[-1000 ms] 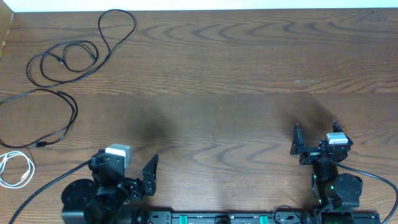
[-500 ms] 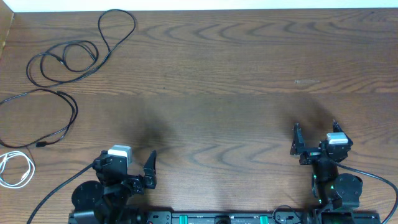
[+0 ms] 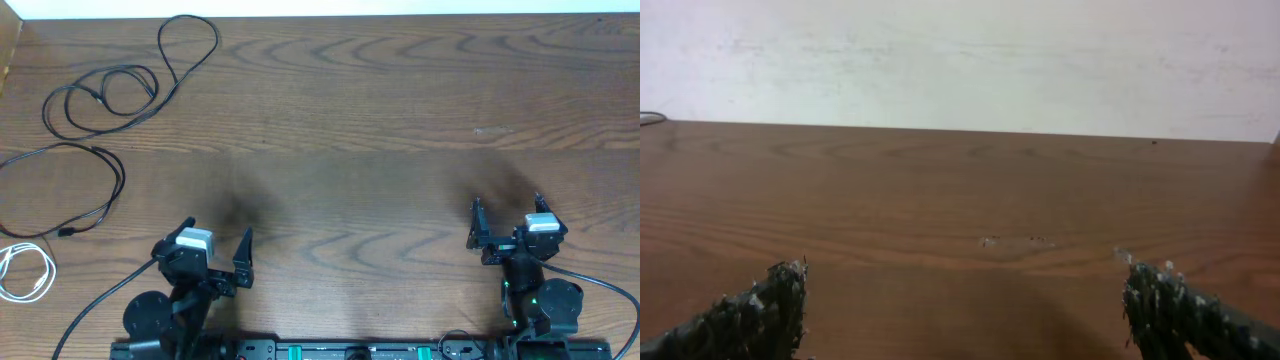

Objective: Untangle cables

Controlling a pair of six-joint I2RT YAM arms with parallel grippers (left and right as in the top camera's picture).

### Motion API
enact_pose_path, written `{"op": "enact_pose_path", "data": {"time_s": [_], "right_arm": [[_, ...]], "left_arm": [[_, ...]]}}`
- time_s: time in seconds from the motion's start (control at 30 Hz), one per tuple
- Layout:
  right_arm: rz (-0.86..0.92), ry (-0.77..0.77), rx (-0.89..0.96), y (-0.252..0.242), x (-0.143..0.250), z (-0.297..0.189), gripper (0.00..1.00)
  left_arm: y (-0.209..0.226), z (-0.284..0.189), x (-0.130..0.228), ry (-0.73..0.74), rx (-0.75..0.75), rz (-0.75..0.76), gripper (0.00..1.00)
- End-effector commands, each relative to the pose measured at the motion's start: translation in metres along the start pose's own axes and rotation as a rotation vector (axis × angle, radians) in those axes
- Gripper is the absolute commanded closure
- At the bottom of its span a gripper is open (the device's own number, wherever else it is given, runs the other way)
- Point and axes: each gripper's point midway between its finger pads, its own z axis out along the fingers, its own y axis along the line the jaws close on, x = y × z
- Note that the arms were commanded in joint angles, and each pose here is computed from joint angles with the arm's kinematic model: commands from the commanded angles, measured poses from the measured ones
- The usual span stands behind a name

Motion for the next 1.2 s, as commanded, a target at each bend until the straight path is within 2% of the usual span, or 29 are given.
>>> {"op": "enact_pose_path", "data": {"time_s": [0.0, 0.47, 1.17], "right_arm": [[0.003, -0.001, -0.004, 0.001, 0.001, 0.000, 0.01], [0.003, -0.001, -0.004, 0.001, 0.001, 0.000, 0.01], [0.003, -0.001, -0.004, 0.001, 0.001, 0.000, 0.01]], "left_arm": [[-0.003, 0.005, -0.002, -0.038, 0.027, -0.005, 0.02], [-0.001, 0.020, -0.017, -0.180, 0.059, -0.072, 0.03], [-0.010, 0.030, -0.020, -0.286, 0.125, -0.029, 0.02]]}}
